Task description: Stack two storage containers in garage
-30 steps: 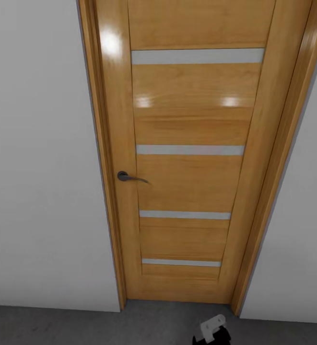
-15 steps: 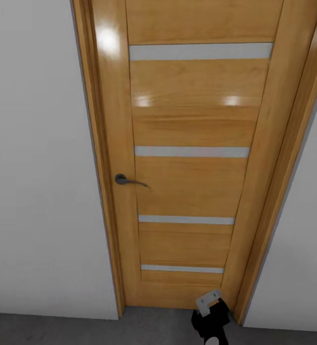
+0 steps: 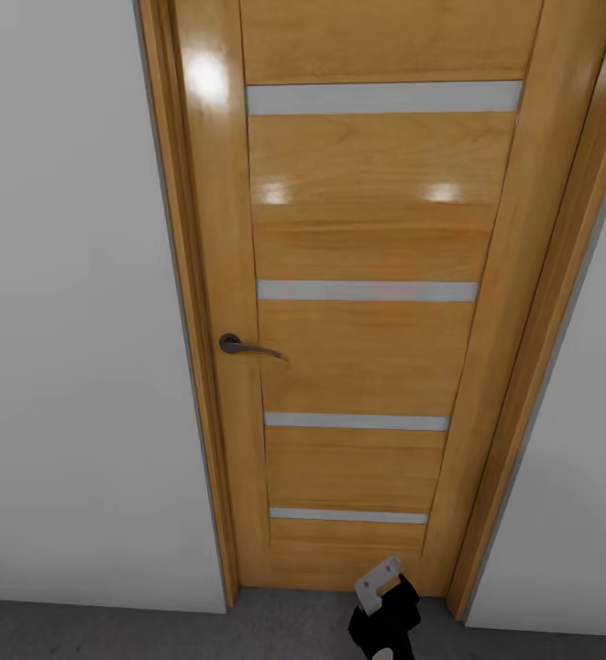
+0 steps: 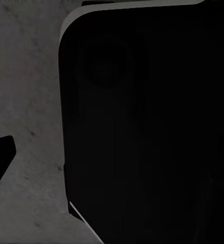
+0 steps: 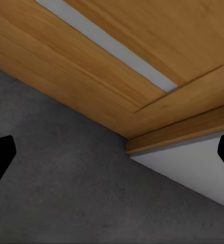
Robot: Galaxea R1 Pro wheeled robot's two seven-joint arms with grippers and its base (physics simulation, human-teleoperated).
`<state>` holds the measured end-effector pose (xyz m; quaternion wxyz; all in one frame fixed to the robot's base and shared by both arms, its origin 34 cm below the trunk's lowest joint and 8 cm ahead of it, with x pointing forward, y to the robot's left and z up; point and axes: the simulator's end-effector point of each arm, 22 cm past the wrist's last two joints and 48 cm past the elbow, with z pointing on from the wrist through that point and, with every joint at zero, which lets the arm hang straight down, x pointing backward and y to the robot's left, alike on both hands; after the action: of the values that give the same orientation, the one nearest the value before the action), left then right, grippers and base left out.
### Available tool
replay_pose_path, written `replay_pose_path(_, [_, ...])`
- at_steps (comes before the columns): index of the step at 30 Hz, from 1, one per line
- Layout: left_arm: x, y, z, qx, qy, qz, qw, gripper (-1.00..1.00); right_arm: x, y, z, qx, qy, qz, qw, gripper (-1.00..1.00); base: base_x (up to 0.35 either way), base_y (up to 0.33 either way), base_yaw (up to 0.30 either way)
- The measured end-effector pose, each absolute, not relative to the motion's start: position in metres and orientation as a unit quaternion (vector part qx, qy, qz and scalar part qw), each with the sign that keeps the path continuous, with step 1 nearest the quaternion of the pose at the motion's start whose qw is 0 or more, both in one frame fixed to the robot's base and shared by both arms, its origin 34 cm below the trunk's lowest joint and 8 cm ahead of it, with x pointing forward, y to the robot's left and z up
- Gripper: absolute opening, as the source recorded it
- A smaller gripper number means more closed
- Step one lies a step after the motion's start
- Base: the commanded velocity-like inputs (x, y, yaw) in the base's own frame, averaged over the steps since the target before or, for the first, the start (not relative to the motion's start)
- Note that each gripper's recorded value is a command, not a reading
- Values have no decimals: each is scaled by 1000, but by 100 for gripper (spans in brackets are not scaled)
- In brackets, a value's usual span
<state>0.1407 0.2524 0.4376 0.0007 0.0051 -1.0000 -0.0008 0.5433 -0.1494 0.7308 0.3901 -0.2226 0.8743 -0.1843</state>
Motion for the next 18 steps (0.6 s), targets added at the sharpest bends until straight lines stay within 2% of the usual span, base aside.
replay_pose_path(5, [141, 252, 438, 5, -1000, -1, 1, 100, 544, -148, 732, -223, 874, -184, 390, 100, 98, 85, 0])
replay_pose_path(18, [141, 252, 438, 4, -1000, -1, 0, 100, 547, -147, 735, -222, 873, -184, 393, 100, 235, 203, 0])
